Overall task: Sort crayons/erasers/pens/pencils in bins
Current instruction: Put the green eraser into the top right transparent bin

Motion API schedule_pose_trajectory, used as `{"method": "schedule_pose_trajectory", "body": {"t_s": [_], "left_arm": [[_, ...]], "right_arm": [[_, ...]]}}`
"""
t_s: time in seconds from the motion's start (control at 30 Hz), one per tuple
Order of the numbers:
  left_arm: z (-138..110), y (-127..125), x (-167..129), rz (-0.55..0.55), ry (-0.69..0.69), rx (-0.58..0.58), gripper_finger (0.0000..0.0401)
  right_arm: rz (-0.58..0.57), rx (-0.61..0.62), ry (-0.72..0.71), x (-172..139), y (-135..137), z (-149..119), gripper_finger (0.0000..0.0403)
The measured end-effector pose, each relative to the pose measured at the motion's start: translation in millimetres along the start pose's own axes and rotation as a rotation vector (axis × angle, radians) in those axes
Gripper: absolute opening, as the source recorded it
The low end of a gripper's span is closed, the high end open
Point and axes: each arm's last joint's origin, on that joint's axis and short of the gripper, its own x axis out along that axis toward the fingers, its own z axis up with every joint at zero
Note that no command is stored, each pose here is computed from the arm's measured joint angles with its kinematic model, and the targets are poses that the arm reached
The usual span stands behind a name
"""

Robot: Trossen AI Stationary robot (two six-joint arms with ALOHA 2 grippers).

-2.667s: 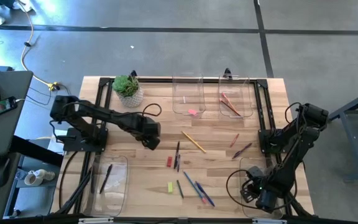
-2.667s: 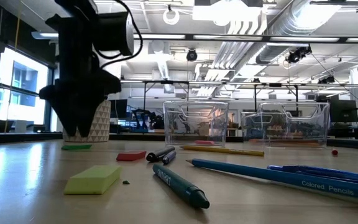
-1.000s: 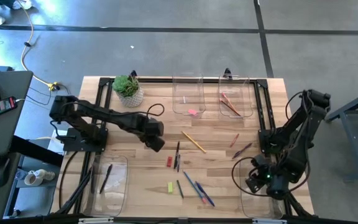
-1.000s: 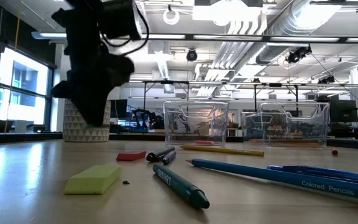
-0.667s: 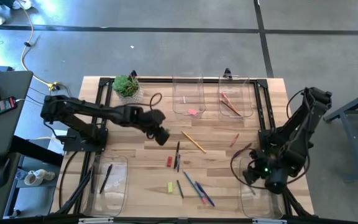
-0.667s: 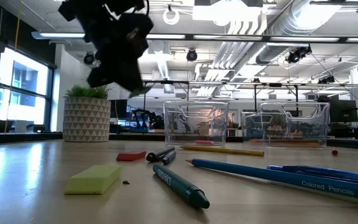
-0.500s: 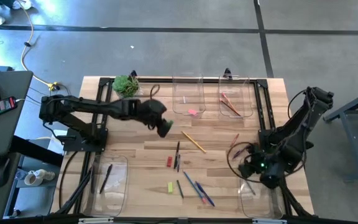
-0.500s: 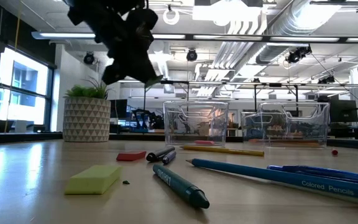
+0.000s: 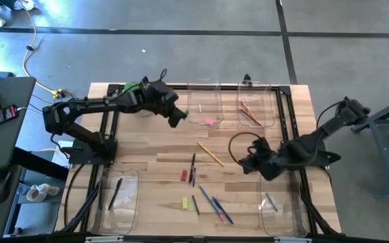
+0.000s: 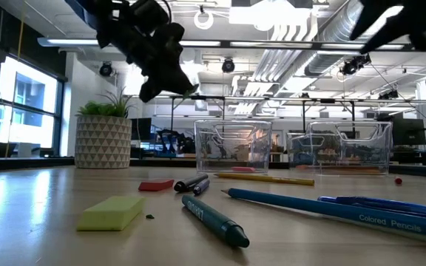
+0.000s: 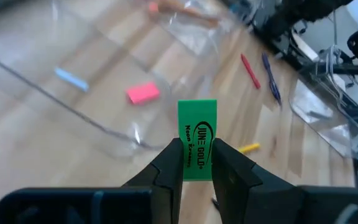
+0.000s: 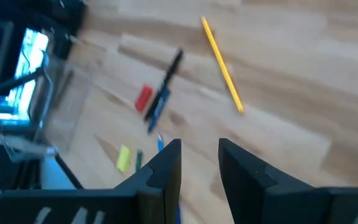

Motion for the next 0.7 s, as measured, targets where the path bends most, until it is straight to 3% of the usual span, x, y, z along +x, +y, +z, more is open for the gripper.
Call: {"method": "schedule_pose_trajectory", "body": {"t_s": [0.23, 0.4, 0.7], "left_arm": [[37, 3, -19, 0.021, -0.119, 0.13, 0.0058], [54, 13, -16, 0.059, -0.139, 0.161, 0.0058], [50, 43, 35, 0.108, 0.063, 0.124, 0.0058]], "right_arm": [[0.038, -0.061, -0.127, 14, 9, 32, 0.0099], [0.078, -0.1, -0.214, 22, 16, 57, 0.0099], [0.121, -0.127, -0.318, 27, 21, 82, 0.0099]]}}
